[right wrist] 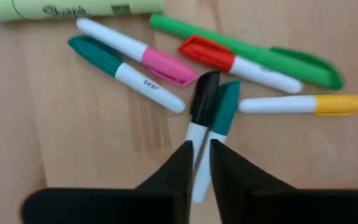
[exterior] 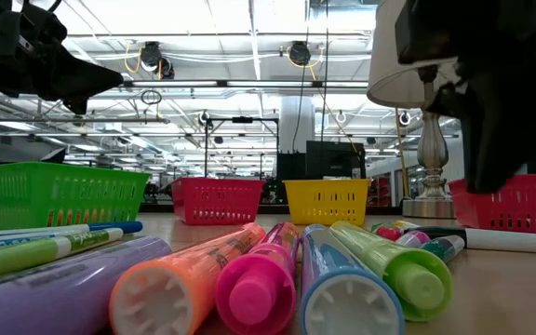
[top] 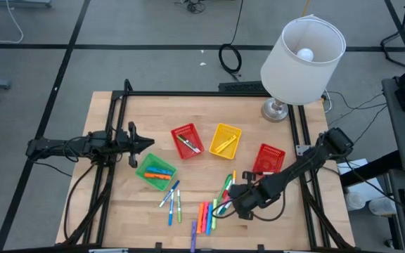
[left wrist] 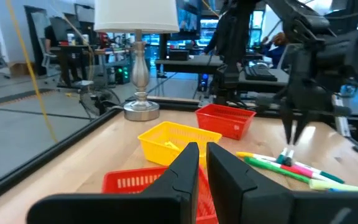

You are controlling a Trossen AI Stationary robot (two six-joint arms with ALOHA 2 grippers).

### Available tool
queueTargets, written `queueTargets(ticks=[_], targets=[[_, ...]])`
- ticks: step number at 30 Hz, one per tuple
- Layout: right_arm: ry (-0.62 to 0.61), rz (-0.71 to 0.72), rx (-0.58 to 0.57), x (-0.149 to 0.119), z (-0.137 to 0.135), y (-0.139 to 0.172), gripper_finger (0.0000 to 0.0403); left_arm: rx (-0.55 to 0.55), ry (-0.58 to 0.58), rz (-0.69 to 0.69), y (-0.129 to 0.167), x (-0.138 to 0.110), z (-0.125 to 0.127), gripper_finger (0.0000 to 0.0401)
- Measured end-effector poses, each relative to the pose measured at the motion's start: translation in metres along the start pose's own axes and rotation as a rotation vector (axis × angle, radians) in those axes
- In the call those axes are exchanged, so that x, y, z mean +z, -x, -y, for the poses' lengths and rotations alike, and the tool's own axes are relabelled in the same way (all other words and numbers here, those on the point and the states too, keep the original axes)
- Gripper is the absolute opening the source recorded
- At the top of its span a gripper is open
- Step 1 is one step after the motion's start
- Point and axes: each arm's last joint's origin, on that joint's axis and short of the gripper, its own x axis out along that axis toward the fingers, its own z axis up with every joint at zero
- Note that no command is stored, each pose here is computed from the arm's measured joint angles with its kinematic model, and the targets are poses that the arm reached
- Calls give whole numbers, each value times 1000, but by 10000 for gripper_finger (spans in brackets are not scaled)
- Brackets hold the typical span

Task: Pick & Place Markers
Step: Put the top green marker into the right red bin

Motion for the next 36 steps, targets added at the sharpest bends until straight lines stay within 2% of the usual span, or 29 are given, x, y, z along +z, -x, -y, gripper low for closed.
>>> queueTargets(ticks=[7, 12, 20, 32, 36], targets=[[1, 23, -70, 0, 1, -8, 130, 6, 0, -1, 0, 0, 0, 35], [-10, 41, -101, 0, 2, -8, 161, 6, 6, -1, 0, 0, 0, 35], [-43, 43, -100, -1, 2, -9, 155, 7, 6, -2, 0, 0, 0, 35], [-95, -5, -148, -27, 19, -32, 139, 8, 4, -7, 0, -1, 0, 35], [-74, -11, -153, -29, 20, -33, 139, 14, 4, -7, 0, -1, 0, 35]])
